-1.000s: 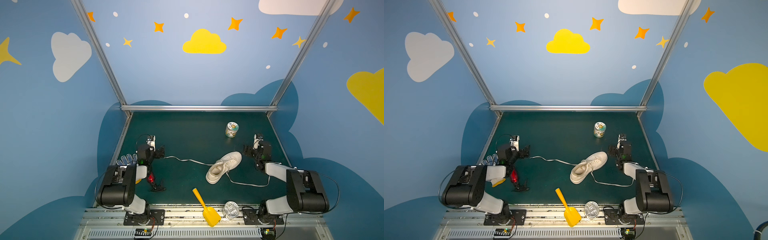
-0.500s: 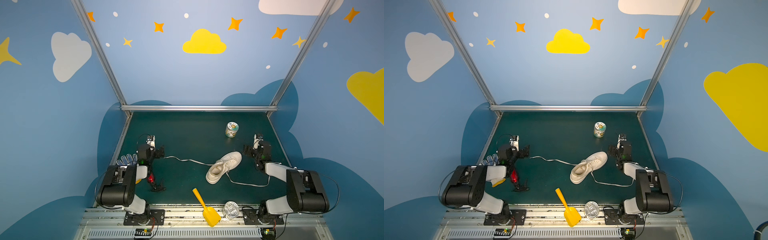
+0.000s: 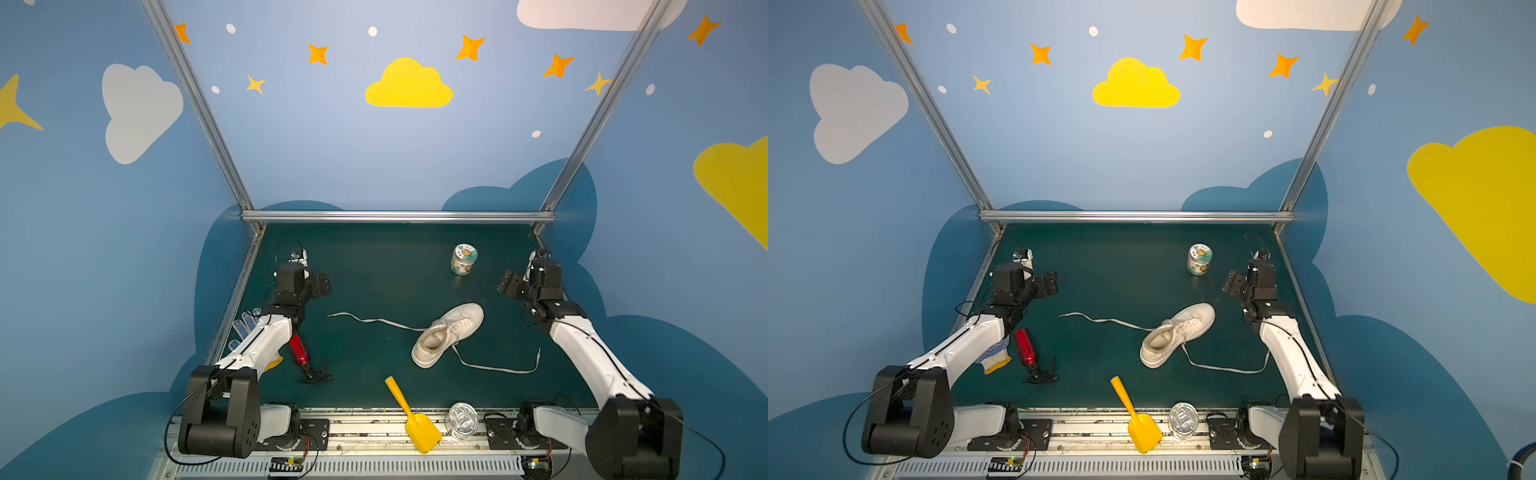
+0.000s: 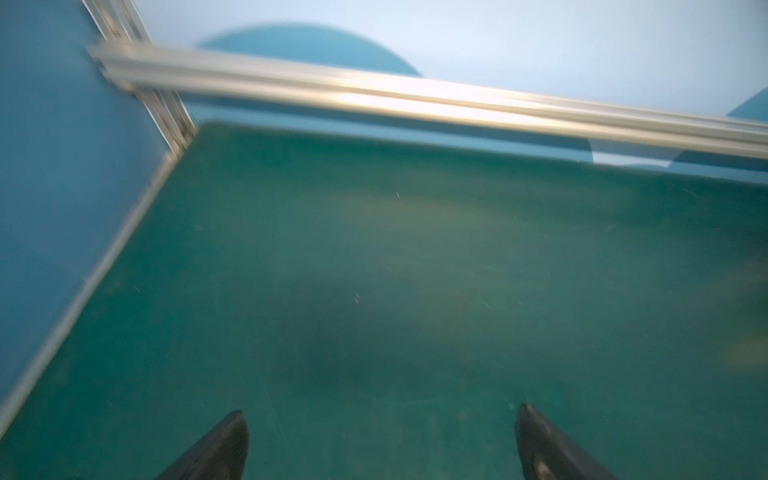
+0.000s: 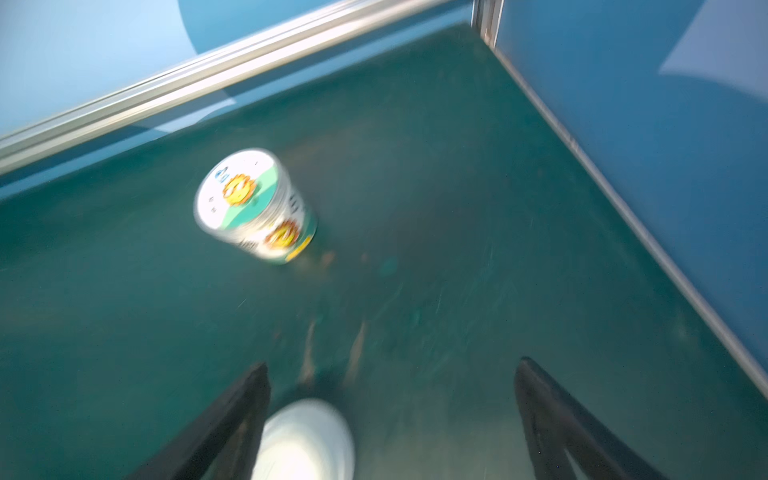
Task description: Tie the shoes
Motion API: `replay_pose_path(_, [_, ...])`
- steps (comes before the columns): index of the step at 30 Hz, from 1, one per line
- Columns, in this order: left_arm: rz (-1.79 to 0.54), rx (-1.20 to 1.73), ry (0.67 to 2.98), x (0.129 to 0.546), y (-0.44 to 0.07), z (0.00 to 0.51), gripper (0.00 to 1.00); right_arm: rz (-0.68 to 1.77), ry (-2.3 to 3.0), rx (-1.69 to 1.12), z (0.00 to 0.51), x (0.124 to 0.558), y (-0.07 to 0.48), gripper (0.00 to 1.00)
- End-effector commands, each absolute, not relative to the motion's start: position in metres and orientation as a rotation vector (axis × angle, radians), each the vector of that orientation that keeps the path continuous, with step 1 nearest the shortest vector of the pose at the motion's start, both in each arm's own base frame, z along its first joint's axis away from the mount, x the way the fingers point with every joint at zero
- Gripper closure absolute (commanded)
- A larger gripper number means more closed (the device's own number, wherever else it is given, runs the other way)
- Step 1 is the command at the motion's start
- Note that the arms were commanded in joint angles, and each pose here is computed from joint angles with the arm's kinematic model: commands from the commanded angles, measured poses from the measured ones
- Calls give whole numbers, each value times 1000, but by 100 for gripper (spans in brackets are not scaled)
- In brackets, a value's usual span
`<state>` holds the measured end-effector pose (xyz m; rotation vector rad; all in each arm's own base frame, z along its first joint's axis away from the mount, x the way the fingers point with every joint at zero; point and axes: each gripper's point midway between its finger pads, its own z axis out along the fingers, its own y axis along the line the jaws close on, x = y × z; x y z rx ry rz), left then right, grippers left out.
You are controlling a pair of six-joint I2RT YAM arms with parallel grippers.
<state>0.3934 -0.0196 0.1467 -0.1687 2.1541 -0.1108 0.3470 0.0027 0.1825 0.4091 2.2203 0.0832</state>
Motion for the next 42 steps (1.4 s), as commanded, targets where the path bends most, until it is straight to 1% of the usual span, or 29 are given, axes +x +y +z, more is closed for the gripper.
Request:
replay_pose_path(1, [-308,-226,2348,362,-55,117,1,165,2463,679,148,275,11,9])
replay_pose_path(5, [-388,-107,2416,342,-105,113,1,429,2511,827,136,239,41,8])
replay_pose_path(8, [-471,-81,2435,329,-128,107,1,706,2516,902,127,228,73,8])
replay_pose_path(9, [-493,-82,2440,326,-133,104,1,783,2533,923,117,224,83,8])
replay_pose_path(12, [-525,-76,2465,318,-144,94,1,998,2550,931,112,222,114,8])
replay_pose_path(18, [-520,-53,2489,310,-158,86,1,1216,2580,845,112,231,150,8])
replay_pose_path(24, [-538,-44,2504,309,-166,85,1,1305,2585,905,94,237,160,8])
replay_pose_path(27, [-537,-37,2511,308,-167,85,1,1299,2586,900,89,241,161,8])
replay_pose_path(31, [-529,-33,2517,307,-167,84,1,1229,2590,933,75,244,153,8])
replay_pose_path(33, [-529,-38,2517,307,-167,85,1,1261,2577,942,70,246,155,8])
replay_pose_path(39, [-564,-82,2493,310,-170,90,1,1359,2576,865,64,257,167,8])
replay_pose_path(42, [-518,-34,2505,311,-172,93,1,1410,2589,782,64,263,176,8])
